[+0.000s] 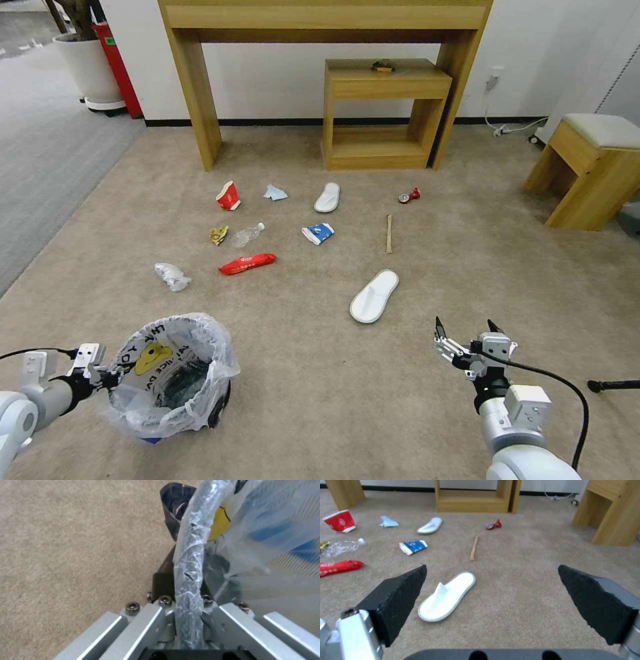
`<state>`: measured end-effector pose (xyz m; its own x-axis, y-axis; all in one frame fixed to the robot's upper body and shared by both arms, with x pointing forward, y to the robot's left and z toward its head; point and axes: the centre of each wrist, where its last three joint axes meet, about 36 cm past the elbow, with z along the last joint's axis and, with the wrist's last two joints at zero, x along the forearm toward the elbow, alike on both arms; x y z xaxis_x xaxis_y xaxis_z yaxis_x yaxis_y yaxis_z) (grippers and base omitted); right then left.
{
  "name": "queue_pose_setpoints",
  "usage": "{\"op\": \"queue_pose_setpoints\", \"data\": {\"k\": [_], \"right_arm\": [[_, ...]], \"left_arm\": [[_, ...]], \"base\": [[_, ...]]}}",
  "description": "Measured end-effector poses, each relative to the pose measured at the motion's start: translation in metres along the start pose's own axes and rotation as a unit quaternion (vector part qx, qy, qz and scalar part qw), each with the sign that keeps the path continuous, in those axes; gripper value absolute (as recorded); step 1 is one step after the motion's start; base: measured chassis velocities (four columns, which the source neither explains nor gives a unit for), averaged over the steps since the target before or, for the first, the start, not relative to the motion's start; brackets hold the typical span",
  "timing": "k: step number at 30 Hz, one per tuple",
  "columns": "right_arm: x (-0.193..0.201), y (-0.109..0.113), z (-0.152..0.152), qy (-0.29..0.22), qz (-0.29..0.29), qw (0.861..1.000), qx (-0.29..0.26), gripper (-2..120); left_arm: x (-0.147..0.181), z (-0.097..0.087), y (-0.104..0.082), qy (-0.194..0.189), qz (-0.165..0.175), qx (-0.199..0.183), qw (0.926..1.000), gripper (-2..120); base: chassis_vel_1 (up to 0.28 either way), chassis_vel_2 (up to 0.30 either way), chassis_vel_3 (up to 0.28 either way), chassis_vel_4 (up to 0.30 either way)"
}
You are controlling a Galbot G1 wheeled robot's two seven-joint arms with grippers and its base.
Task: Pick up the trash bin and place the garbage on the floor into it.
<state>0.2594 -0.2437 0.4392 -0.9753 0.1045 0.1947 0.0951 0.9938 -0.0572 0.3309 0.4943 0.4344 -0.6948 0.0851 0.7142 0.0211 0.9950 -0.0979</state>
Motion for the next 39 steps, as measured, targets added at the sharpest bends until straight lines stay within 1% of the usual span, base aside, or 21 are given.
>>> {"op": "queue_pose_setpoints", "data": {"k": [2,3,5,7,8,9,10,11,14,15,18,19,21,23,26,28,30,31,32,34,39], "right_arm": [[-0.001,0.0,0.0,-0.001,0.0,1.0,0.0,100],[-0.001,0.0,0.0,-0.001,0.0,1.0,0.0,100],[-0.002,0.001,-0.001,-0.003,0.0,1.0,-0.001,100],[-0.003,0.001,-0.002,-0.004,0.0,1.0,-0.002,100],[-0.003,0.001,-0.002,-0.004,0.0,1.0,-0.002,100],[-0.003,0.001,-0.003,-0.004,0.0,1.0,-0.002,100],[-0.003,0.001,-0.004,-0.004,0.0,1.0,-0.002,100],[-0.003,0.001,-0.004,-0.004,0.0,1.0,-0.002,100],[-0.002,0.0,-0.007,-0.009,-0.005,1.0,-0.001,100],[-0.002,0.0,-0.007,-0.009,-0.005,1.0,-0.001,100],[-0.001,-0.001,-0.01,-0.014,-0.008,1.0,0.004,100],[-0.001,-0.001,-0.01,-0.014,-0.008,1.0,0.004,100],[0.001,-0.002,-0.012,-0.016,-0.01,1.0,0.011,100],[0.004,-0.004,-0.012,-0.019,-0.008,1.0,0.015,100],[0.009,-0.009,-0.011,-0.025,-0.001,0.999,0.021,100],[0.013,-0.012,-0.01,-0.028,0.003,0.999,0.025,100],[0.016,-0.015,-0.01,-0.032,0.002,0.999,0.028,100],[0.016,-0.015,-0.011,-0.034,0.001,0.999,0.028,100],[0.016,-0.015,-0.011,-0.034,0.001,0.999,0.028,100],[0.013,-0.015,-0.013,-0.039,-0.001,0.999,0.029,100],[0.01,-0.012,-0.017,-0.036,-0.005,0.999,0.028,100]], "left_arm": [[0.008,-0.002,-0.006,-0.011,0.003,0.005,0.9999,0],[0.008,-0.002,-0.006,-0.011,0.003,0.005,0.9999,0],[0.02,-0.005,-0.015,-0.029,0.01,0.016,0.9994,0],[0.037,-0.004,-0.026,-0.049,0.006,0.034,0.9982,0],[0.037,-0.004,-0.026,-0.049,0.006,0.034,0.9982,0],[0.048,0.0,-0.034,-0.06,-0.001,0.048,0.997,0],[0.052,0.002,-0.038,-0.063,-0.004,0.054,0.9966,0],[0.052,0.002,-0.038,-0.063,-0.004,0.054,0.9966,0],[0.073,0.016,-0.062,-0.075,-0.029,0.077,0.9938,0],[0.073,0.016,-0.062,-0.075,-0.029,0.077,0.9938,0],[0.086,0.029,-0.086,-0.078,-0.04,0.097,0.9914,0],[0.086,0.029,-0.086,-0.078,-0.04,0.097,0.9914,0],[0.096,0.045,-0.108,-0.069,-0.051,0.111,0.9901,0],[0.102,0.053,-0.117,-0.062,-0.064,0.111,0.9898,0],[0.106,0.053,-0.118,-0.063,-0.065,0.112,0.9895,0],[0.107,0.052,-0.116,-0.066,-0.059,0.112,0.9897,0],[0.112,0.052,-0.109,-0.069,-0.054,0.112,0.9898,0],[0.115,0.054,-0.103,-0.068,-0.055,0.113,0.9897,0],[0.115,0.054,-0.103,-0.068,-0.055,0.113,0.9897,0],[0.119,0.056,-0.095,-0.067,-0.06,0.114,0.9894,0],[0.123,0.056,-0.088,-0.072,-0.063,0.112,0.989,0]], "base": [[0.0,0.0,0.0,0.0],[0.0,0.0,0.0,0.0],[0.0,0.0,0.0,0.0],[0.0,0.0,0.0,0.0],[0.0,0.0,0.0,0.0],[0.0,0.0,0.0,0.0],[0.0,0.0,0.0,0.0],[0.0,0.0,0.0,0.0],[0.0,0.0,0.0,0.0],[0.0,0.0,0.0,0.0],[0.0,0.0,0.0,0.0],[0.0,0.0,0.0,0.0],[0.0,0.0,0.0,0.0],[0.0,0.0,0.0,0.0],[0.0,0.0,0.0,0.0],[0.0,0.0,0.0,0.0],[0.0,0.0,0.0,0.0],[0.0,0.0,0.0,0.0],[0.0,0.0,0.0,0.0],[0.0,0.0,0.0,0.0],[0.0,0.0,0.0,0.0]]}}
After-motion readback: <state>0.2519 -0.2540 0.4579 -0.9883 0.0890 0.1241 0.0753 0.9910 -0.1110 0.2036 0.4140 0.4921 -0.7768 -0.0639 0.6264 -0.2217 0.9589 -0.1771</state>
